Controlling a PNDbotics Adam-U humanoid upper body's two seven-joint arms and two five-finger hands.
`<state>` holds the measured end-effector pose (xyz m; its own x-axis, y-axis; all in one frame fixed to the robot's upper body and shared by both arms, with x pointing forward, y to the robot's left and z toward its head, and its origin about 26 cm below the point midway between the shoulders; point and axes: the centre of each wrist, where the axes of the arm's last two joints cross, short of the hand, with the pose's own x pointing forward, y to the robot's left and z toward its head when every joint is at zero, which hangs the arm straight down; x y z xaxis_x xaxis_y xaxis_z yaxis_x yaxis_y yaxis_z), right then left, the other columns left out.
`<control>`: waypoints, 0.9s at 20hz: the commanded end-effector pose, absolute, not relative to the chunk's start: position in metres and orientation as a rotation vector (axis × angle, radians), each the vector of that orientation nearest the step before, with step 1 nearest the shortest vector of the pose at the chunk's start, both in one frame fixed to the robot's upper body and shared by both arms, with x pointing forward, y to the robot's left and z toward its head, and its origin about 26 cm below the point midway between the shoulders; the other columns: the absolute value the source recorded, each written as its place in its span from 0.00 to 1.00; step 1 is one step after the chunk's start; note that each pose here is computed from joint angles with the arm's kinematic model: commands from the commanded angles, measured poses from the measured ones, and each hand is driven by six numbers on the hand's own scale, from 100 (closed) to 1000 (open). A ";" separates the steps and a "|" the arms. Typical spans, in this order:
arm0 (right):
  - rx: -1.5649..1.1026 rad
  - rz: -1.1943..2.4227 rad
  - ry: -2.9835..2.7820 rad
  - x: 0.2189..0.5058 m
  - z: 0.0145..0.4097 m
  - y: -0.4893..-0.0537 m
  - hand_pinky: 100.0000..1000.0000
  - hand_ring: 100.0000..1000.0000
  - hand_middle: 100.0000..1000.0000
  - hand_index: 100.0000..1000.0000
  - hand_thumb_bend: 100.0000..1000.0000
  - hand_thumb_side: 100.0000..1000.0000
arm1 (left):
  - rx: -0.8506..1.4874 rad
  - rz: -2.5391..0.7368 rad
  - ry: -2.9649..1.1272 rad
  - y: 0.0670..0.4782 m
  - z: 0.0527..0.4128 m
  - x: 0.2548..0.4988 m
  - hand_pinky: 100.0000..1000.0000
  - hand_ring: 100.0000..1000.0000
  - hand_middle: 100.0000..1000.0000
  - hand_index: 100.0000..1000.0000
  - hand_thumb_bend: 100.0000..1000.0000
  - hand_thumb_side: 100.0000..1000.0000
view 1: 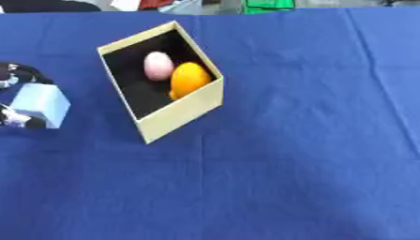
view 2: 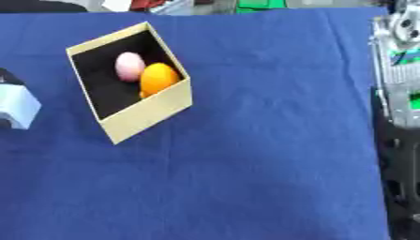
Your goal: Pick up objects on the table and place them in the box.
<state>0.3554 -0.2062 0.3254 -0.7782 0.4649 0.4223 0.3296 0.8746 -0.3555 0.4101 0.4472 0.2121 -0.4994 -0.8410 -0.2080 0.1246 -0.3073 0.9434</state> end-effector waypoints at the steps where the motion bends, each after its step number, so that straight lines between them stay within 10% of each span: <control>1: -0.574 0.339 -2.580 0.348 0.337 -0.206 0.89 1.00 0.71 0.88 0.00 0.61 | 0.935 -1.989 -1.213 0.454 0.227 0.408 0.80 0.80 0.61 0.88 0.69 0.93; 9: -0.572 0.323 -2.569 0.348 0.335 -0.207 0.89 1.00 0.70 0.88 0.00 0.61 | 0.929 -1.971 -1.316 0.452 0.228 0.408 0.70 0.67 0.44 0.74 0.33 0.64; 14: -0.573 0.321 -2.565 0.348 0.334 -0.207 0.89 1.00 0.70 0.88 0.00 0.61 | 0.928 -1.975 -1.349 0.449 0.231 0.408 0.66 0.62 0.40 0.68 0.04 0.14; 18: -0.572 0.316 -2.561 0.348 0.332 -0.208 0.89 1.00 0.70 0.88 0.00 0.62 | 0.919 -1.980 -1.341 0.447 0.234 0.407 0.64 0.60 0.39 0.66 0.00 0.00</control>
<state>0.3536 -0.2064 0.3229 -0.7744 0.4573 0.4373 0.3294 0.8814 -0.3386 0.4102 0.4433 0.2162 -0.5484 -0.8181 -0.1732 0.0584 -0.2441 0.9680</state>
